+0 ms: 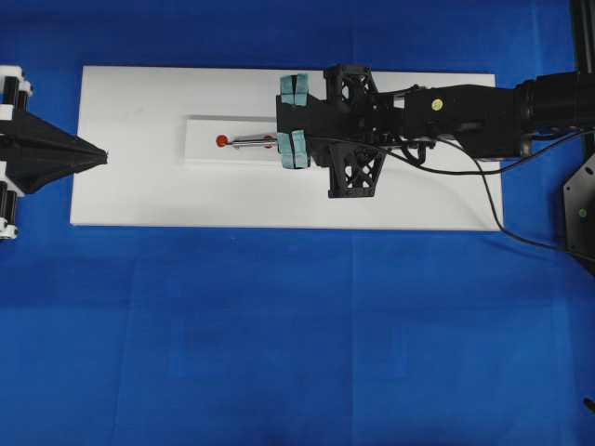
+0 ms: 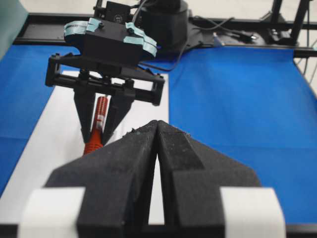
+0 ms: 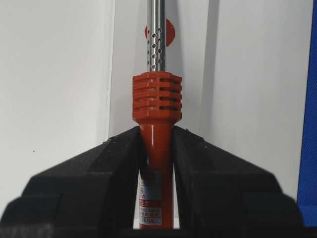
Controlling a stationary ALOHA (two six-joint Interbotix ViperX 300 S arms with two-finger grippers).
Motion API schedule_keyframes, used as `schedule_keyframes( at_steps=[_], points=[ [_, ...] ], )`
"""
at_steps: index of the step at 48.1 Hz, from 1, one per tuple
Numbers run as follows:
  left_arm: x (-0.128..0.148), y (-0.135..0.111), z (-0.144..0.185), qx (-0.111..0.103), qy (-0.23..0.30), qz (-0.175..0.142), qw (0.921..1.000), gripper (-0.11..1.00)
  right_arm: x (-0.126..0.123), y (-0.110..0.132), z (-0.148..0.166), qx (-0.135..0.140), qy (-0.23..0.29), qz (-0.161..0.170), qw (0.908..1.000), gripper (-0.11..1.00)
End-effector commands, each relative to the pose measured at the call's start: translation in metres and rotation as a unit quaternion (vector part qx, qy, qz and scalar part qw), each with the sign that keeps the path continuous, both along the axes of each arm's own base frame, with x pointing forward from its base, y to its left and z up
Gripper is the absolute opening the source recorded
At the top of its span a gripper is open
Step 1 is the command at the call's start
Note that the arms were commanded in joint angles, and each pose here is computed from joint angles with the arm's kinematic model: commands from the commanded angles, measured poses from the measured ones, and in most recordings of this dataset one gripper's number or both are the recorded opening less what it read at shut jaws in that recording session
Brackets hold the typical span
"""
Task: Touch the tip of the soldering iron to the mark.
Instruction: 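Hold the iron tip on the leftmost red dot with the right gripper, then raise the iron and shift it right above the middle red dot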
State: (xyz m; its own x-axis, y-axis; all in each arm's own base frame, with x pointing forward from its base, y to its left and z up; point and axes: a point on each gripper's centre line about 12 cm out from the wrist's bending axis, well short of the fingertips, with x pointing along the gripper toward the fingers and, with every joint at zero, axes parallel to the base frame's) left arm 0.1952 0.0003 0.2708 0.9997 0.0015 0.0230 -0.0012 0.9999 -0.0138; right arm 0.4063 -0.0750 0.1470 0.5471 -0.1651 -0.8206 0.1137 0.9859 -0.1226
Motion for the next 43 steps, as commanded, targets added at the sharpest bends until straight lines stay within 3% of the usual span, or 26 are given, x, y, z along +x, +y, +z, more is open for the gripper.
schedule_keyframes(
  at_steps=[1, 13, 32, 43],
  points=[
    [0.001, 0.000, 0.003, 0.001, -0.006, 0.001, 1.0000, 0.00, 0.006, 0.000, 0.013, -0.002, -0.021, 0.001, 0.9998, 0.07],
    [0.002, 0.000, 0.003, 0.001, -0.005, 0.001, 1.0000, 0.00, 0.005, 0.000, 0.019, -0.003, -0.021, -0.001, 0.9998, 0.07],
    [0.001, 0.000, 0.003, 0.000, -0.006, 0.001, 1.0000, 0.00, -0.004, -0.004, 0.091, -0.025, -0.040, -0.012, 0.9988, 0.07],
    [0.001, 0.000, 0.003, 0.000, -0.006, 0.000, 1.0000, 0.00, -0.009, -0.005, 0.113, -0.031, -0.044, -0.018, 0.9984, 0.07]
  ],
)
